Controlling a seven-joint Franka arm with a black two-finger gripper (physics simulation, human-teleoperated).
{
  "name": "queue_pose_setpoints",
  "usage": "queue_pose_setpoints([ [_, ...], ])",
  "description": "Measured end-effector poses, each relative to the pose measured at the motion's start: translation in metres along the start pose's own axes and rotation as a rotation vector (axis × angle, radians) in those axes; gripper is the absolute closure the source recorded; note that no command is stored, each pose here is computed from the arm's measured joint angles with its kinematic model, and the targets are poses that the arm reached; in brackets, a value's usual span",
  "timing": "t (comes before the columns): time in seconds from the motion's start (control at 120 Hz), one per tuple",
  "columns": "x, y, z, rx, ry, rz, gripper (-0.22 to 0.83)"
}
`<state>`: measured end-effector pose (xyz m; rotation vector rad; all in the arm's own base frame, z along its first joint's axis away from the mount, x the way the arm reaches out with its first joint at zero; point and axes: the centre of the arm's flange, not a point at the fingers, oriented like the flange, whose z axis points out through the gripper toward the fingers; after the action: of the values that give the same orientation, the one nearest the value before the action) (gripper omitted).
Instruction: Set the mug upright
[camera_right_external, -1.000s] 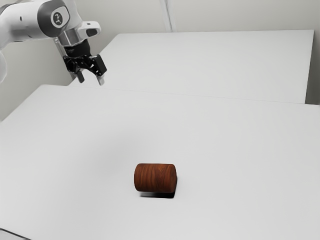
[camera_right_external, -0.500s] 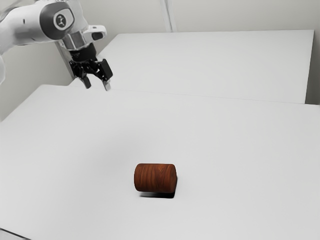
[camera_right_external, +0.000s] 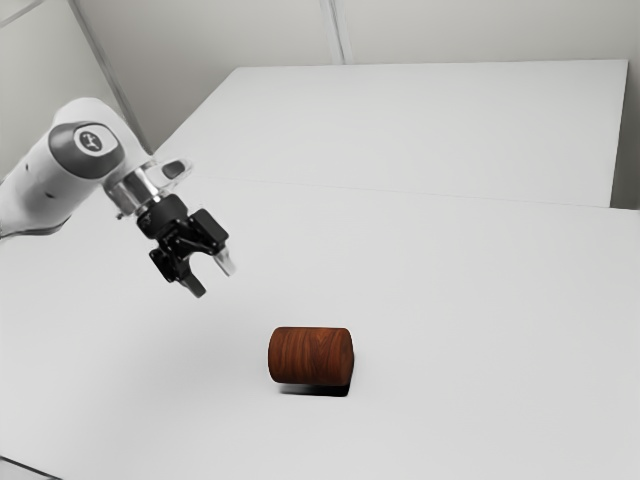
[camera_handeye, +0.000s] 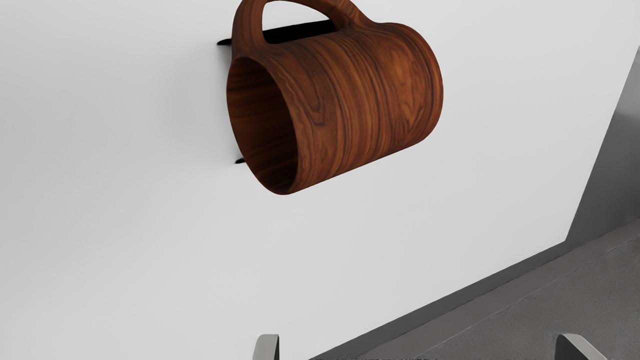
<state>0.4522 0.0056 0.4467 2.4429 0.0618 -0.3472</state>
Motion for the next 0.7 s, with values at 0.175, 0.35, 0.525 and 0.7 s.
queue_pose_setpoints([
  [0.175, 0.001, -0.034, 0.035, -0.159, 0.023, -0.027, 0.0],
  [0.35, 0.007, -0.067, 0.081, -0.288, 0.07, -0.069, 0.0],
  [0.525, 0.017, -0.084, 0.1, -0.361, 0.153, -0.074, 0.0],
  [0.7, 0.016, -0.098, 0.132, -0.455, 0.191, -0.095, 0.0],
])
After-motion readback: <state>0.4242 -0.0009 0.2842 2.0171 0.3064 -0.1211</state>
